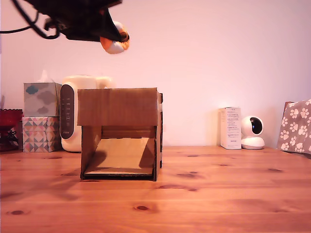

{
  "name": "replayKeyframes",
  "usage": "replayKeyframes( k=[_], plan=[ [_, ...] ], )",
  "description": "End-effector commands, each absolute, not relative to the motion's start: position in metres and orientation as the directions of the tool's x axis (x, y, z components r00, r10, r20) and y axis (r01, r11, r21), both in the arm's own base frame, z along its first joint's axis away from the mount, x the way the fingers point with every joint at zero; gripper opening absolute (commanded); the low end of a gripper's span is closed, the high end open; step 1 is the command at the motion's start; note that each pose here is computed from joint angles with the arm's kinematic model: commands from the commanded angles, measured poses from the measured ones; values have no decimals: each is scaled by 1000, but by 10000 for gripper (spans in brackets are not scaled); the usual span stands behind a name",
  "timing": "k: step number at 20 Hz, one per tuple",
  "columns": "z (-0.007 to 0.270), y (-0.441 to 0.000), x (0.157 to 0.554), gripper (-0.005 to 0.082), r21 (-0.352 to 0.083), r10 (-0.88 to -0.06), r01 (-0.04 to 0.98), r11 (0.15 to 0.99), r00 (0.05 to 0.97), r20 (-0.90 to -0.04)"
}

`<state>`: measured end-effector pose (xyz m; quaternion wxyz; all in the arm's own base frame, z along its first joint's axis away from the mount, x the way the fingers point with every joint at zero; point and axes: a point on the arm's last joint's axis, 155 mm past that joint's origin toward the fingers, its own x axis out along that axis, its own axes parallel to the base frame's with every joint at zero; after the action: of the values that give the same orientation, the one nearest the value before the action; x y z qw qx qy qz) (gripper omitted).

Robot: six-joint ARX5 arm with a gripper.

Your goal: Drop the footbag into the cardboard dice tower

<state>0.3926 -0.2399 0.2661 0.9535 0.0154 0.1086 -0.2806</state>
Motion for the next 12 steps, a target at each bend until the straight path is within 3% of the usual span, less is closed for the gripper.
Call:
replayKeyframes(
  k=[1, 6, 9, 10, 12],
  plan=[
    [249, -245, 405, 112, -40, -537, 551, 833, 791, -294],
    [219, -253, 427, 113, -85, -545, 572, 816, 713, -441],
    [212, -252, 432, 139, -70, -534, 573, 816, 703, -469],
    [214, -253, 433, 215, -64, -536, 577, 815, 706, -464],
    [221, -254, 433, 537, -63, -540, 579, 813, 709, -455]
  ],
)
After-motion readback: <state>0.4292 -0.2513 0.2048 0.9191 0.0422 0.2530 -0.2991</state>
